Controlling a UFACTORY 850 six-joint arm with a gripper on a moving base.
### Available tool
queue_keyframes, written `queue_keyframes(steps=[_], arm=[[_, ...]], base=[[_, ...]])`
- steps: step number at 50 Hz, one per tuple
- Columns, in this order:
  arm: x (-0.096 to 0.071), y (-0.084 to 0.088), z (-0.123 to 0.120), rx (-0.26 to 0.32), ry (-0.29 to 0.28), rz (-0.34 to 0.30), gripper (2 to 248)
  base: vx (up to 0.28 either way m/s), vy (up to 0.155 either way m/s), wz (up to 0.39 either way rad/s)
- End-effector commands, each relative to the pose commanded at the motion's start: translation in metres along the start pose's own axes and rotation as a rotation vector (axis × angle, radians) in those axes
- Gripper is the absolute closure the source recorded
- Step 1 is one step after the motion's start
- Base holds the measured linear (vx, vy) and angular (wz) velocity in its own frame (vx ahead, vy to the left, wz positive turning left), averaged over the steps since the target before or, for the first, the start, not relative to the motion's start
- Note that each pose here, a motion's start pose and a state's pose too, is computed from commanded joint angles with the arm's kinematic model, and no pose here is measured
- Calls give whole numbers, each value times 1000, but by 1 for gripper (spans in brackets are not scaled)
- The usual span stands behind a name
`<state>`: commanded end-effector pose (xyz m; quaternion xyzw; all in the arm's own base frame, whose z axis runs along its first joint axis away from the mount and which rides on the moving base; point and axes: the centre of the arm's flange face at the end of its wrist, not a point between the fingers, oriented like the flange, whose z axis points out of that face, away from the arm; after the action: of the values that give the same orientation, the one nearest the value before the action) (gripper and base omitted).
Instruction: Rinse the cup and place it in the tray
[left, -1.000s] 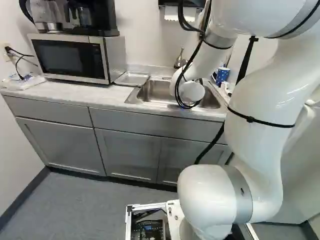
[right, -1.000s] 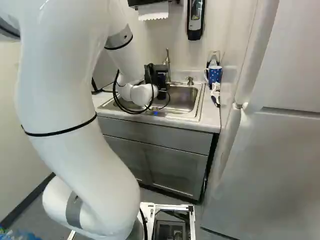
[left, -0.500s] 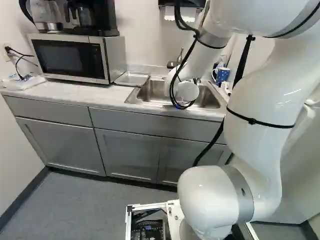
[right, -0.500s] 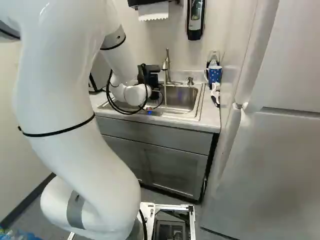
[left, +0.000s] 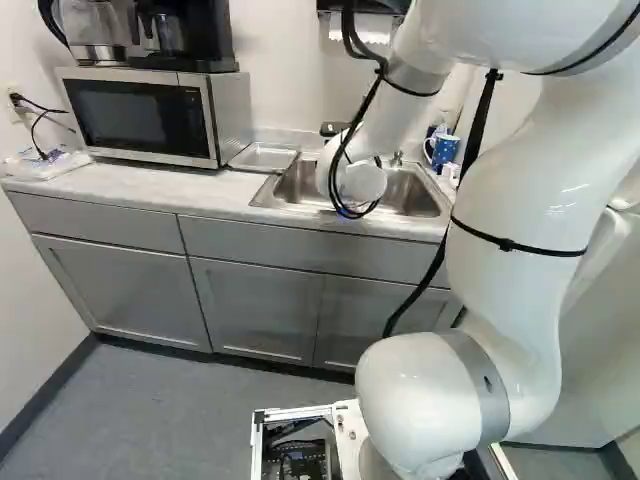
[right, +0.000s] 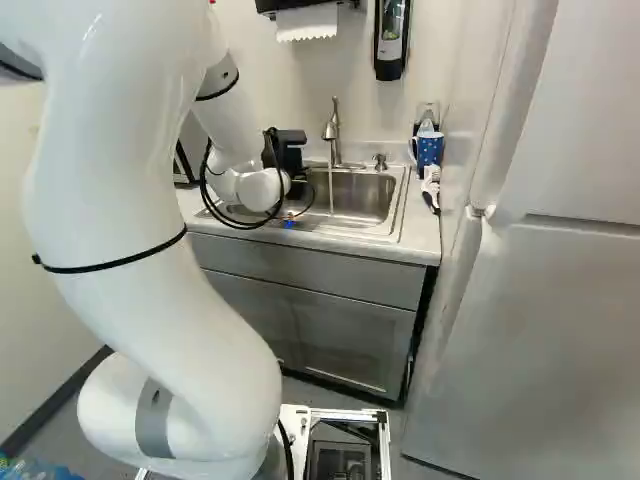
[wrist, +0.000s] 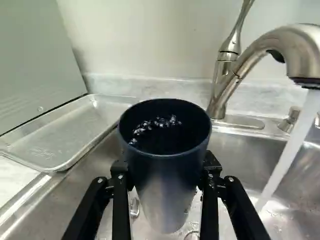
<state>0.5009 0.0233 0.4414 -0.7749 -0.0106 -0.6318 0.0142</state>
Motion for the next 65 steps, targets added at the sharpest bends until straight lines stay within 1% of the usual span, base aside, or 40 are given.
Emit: queue_keyframes(steps=[21, 41, 65], arm=[[21, -9, -4, 18, 40, -3, 126], [40, -24, 0, 43, 48, -2, 126], [60, -47, -4, 83, 41, -3, 126]], base=[[0, 0, 0], [0, 0, 0], [0, 0, 0]])
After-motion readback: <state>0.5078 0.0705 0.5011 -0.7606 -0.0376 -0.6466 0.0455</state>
